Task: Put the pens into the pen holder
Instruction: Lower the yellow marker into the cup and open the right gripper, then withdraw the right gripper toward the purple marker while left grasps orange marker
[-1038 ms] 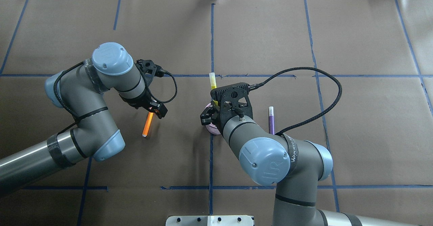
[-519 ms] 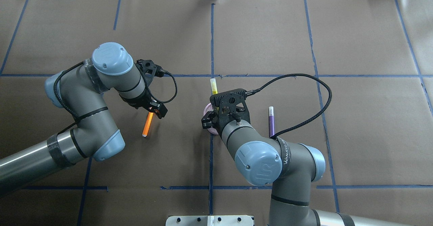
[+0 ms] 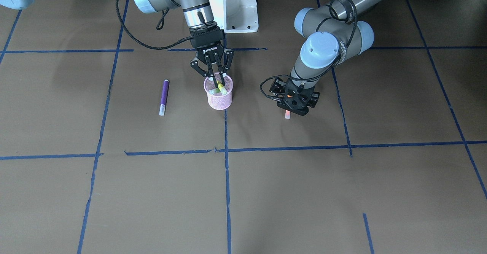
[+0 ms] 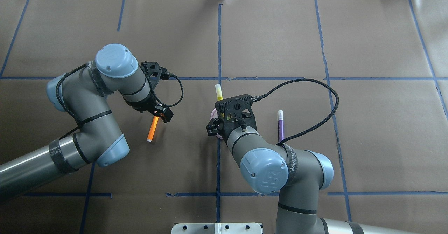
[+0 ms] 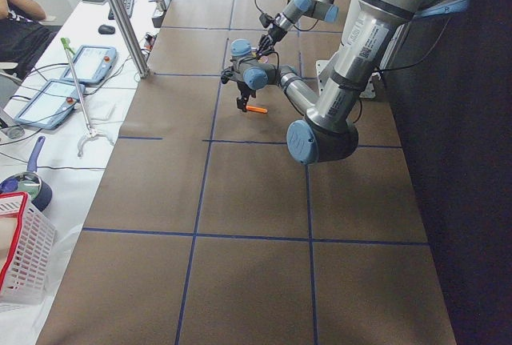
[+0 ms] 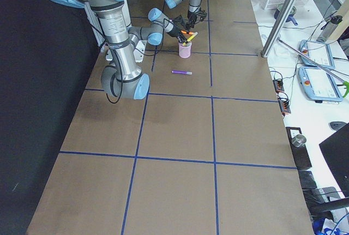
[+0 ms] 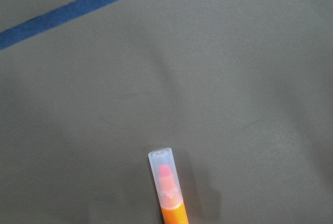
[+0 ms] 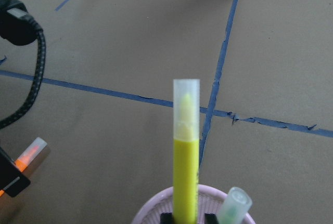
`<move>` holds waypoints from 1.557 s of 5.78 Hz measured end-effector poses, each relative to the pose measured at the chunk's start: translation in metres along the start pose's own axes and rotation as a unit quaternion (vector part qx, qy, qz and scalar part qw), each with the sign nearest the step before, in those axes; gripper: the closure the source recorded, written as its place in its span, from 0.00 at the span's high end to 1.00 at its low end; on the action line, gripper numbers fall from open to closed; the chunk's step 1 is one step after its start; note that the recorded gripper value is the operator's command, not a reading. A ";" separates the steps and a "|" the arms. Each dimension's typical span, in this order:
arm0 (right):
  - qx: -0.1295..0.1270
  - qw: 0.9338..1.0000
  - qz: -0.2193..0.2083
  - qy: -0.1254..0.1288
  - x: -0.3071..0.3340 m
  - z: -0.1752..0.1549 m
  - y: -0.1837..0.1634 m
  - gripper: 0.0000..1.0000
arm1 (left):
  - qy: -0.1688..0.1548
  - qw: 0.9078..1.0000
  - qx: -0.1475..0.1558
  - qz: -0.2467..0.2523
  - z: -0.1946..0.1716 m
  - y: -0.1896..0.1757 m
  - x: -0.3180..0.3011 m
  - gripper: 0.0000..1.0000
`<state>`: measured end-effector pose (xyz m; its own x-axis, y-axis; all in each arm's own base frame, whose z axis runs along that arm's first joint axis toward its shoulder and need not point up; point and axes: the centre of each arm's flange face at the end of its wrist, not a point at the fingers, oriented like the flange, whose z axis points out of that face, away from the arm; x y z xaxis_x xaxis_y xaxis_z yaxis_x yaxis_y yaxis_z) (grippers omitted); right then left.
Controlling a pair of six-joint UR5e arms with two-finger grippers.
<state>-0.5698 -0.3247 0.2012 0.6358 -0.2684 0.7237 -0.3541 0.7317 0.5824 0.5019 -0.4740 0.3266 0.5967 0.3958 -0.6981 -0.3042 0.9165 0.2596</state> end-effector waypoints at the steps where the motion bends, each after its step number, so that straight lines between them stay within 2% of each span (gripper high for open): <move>1: 0.004 1.000 0.004 -0.005 -0.001 -0.002 -0.003 1.00 | 0.000 1.000 0.000 0.000 0.000 0.000 0.000 1.00; 3: 0.007 1.000 0.017 -0.020 -0.004 -0.012 -0.029 1.00 | 0.000 1.000 0.000 0.000 0.000 0.000 0.001 1.00; 4: -0.014 0.999 0.023 -0.023 0.003 -0.023 -0.056 1.00 | 0.001 1.000 0.001 0.000 -0.001 -0.001 0.001 1.00; 5: -0.061 0.998 0.028 -0.011 0.022 -0.035 -0.090 1.00 | 0.001 1.000 0.001 0.001 -0.002 -0.001 0.002 1.00; 6: -0.125 0.991 0.040 0.007 0.052 -0.038 -0.121 1.00 | 0.001 1.000 0.001 0.001 -0.002 -0.001 0.003 1.00; 7: -0.190 0.980 0.054 0.025 0.089 -0.036 -0.141 1.00 | 0.001 1.000 0.001 0.000 -0.002 -0.002 0.002 1.00; 8: -0.237 0.969 0.055 0.042 0.124 -0.031 -0.143 1.00 | 0.000 1.000 0.000 0.000 -0.001 -0.002 0.002 0.89; 9: -0.261 0.963 0.043 0.054 0.149 -0.025 -0.136 1.00 | -0.001 1.000 -0.001 -0.001 0.001 -0.002 0.001 0.82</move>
<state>-0.4099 -0.4485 0.2204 0.6971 -0.1464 0.7019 -0.0338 0.9711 0.2362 0.5035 -0.4752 0.3258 0.5985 0.3942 -0.6974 -0.3047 0.9171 0.2569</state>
